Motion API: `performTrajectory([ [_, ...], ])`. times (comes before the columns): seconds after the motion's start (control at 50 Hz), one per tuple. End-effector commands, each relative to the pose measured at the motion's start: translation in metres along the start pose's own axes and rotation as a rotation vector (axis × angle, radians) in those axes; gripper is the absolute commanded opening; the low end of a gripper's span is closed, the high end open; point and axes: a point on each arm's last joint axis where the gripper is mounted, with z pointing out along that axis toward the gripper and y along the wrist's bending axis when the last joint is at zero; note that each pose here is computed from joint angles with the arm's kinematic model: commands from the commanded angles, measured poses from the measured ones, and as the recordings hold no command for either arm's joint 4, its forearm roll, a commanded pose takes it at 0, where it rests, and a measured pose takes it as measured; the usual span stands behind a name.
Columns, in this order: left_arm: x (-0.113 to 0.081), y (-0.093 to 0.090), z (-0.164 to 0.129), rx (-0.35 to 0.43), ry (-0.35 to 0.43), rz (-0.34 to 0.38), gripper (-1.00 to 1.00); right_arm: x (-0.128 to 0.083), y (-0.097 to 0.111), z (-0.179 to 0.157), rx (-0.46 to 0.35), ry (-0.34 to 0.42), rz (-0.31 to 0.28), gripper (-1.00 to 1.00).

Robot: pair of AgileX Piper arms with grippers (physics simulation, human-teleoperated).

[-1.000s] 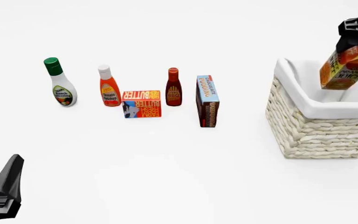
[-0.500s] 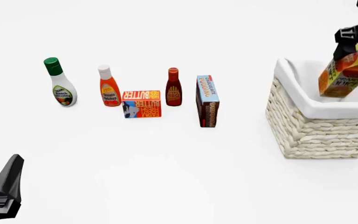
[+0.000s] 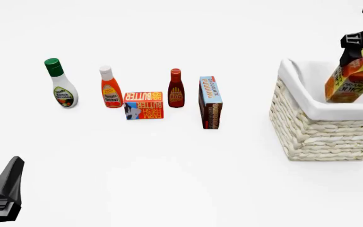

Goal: Pick the orange juice and place it in the basket.

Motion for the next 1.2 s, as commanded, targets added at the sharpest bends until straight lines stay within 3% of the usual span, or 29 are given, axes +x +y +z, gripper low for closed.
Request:
performTrajectory([
  [0.02,0.001,0.0,0.0,0.003,0.0,0.0,1.0,-0.001,0.0,0.005,0.0,0.01,0.027,-1.0],
  [1.2,0.001,0.0,0.0,0.003,0.0,0.0,1.0,-0.009,0.003,0.059,-0.011,0.103,0.053,-1.0],
])
